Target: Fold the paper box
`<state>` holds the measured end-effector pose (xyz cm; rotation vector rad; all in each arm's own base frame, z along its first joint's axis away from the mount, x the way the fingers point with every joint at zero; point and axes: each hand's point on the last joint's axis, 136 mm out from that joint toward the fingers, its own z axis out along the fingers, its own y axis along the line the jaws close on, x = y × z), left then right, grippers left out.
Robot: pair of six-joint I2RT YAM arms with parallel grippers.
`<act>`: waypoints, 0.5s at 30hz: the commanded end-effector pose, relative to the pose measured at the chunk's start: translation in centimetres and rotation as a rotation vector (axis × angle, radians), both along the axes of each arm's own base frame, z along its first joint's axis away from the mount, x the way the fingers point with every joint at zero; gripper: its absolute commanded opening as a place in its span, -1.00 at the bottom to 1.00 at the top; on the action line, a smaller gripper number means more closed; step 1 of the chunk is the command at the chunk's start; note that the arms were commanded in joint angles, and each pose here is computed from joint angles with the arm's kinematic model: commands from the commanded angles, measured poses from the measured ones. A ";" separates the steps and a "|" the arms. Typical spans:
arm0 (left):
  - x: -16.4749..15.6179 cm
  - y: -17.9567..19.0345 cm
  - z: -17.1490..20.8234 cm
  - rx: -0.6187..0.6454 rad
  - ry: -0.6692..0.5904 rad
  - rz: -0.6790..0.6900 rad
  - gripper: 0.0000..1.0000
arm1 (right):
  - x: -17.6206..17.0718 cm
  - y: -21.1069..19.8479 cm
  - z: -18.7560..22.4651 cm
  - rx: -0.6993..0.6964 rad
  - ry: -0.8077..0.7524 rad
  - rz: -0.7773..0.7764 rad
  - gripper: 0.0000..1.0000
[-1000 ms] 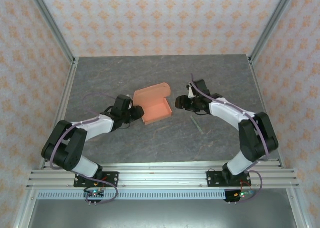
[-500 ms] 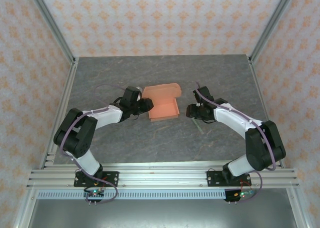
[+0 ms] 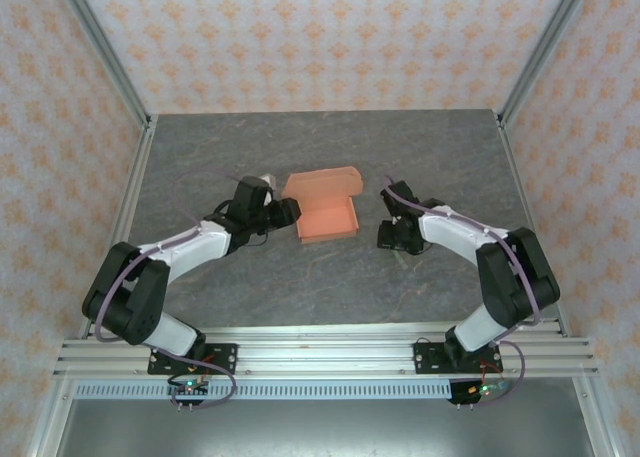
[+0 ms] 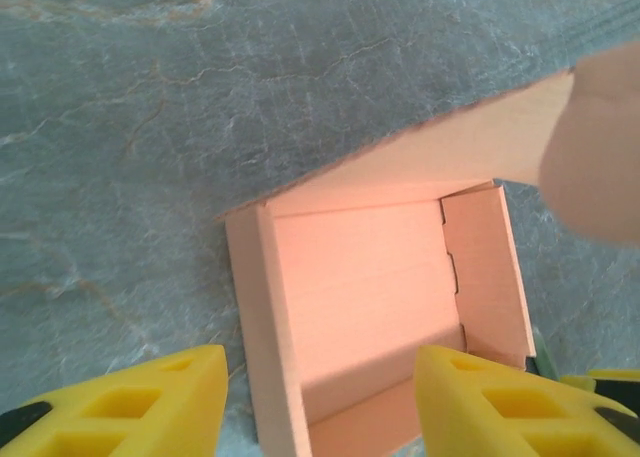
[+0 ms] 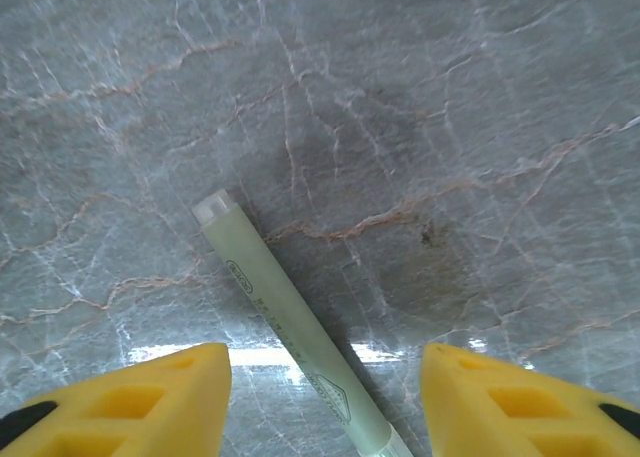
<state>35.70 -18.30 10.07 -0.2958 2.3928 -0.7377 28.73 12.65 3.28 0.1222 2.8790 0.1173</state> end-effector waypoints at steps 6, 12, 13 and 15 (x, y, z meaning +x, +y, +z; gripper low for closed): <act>-1.9 2.0 1.0 0.078 -0.030 0.016 0.08 | -1.9 0.2 -1.7 -0.028 0.074 0.020 -0.15; -2.6 3.0 2.1 0.098 -0.061 0.041 0.09 | -2.5 0.4 -2.1 -0.038 0.090 0.035 -0.38; -2.7 3.1 2.1 0.104 -0.062 0.043 0.10 | -2.5 0.4 -2.1 -0.040 0.090 0.038 -0.42; -2.9 3.4 2.2 0.115 -0.062 0.047 0.11 | -2.7 0.4 -2.3 -0.045 0.095 0.046 -0.50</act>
